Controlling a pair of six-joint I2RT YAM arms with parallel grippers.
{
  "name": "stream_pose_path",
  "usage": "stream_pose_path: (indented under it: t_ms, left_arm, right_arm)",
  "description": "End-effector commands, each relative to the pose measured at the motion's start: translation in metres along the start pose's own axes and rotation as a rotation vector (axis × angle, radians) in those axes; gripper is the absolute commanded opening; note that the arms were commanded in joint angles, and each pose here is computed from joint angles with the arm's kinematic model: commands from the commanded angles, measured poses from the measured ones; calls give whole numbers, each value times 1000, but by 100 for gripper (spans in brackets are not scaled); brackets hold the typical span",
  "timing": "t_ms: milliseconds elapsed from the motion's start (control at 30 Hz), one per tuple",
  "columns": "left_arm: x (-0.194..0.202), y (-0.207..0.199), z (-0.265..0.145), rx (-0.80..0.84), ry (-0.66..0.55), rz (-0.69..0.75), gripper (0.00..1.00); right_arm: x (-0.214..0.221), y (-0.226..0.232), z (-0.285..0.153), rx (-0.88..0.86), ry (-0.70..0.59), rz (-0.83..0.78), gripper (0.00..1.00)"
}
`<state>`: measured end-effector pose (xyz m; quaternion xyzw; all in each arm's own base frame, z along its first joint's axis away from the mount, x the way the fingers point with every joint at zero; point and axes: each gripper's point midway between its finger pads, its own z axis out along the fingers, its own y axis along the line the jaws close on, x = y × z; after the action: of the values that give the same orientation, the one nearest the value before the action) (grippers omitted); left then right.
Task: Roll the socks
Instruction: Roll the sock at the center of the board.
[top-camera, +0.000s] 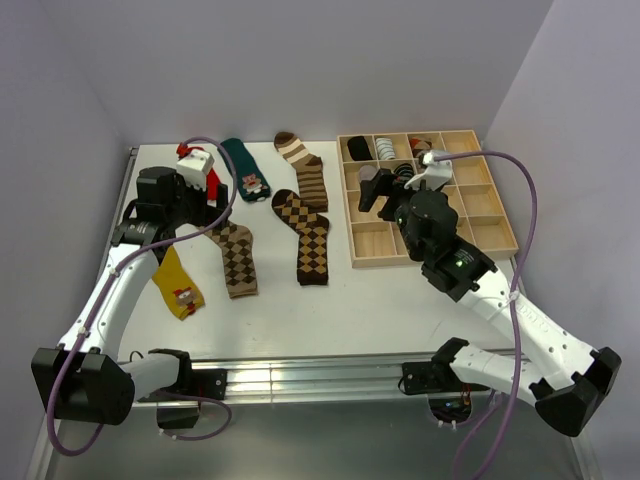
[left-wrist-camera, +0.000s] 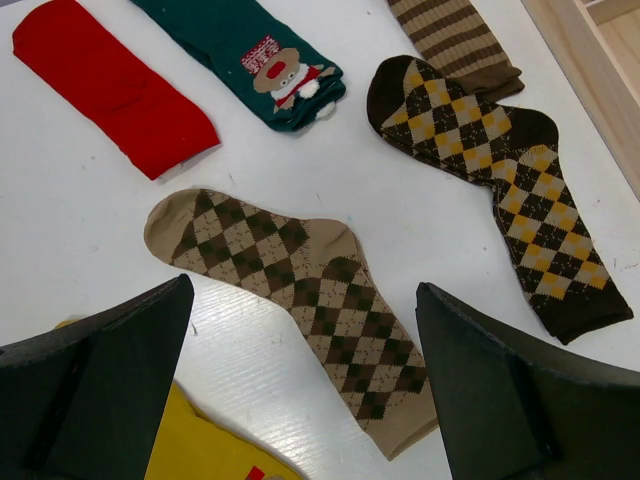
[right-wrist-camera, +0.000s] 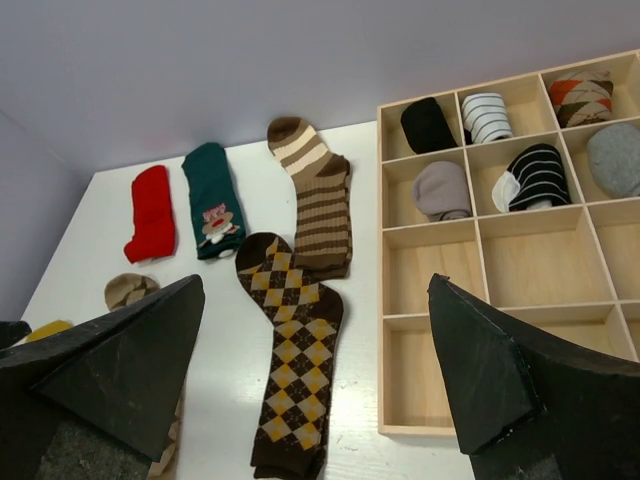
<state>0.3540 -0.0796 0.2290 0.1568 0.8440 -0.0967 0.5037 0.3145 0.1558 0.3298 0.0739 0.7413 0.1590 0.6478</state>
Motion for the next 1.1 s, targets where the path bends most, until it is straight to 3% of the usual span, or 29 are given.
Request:
stream_pose_path:
  t_ms: [0, 533, 733, 867, 1067]
  left_arm:
    - [-8, -1, -2, 9, -24, 13, 99]
    - [6, 3, -1, -9, 22, 80, 99]
    - [63, -10, 4, 37, 169, 281, 95]
    - [125, -24, 3, 119, 310, 439, 88]
    - [167, -36, -8, 218, 350, 576, 80]
  right_arm:
    - [-12, -1, -6, -12, -46, 18, 100]
    - [-5, -4, -6, -3, -25, 6, 100]
    - [7, -1, 0, -14, 5, 8, 100]
    - [14, 1, 4, -13, 23, 7, 99]
    - [29, 2, 10, -12, 50, 14, 98]
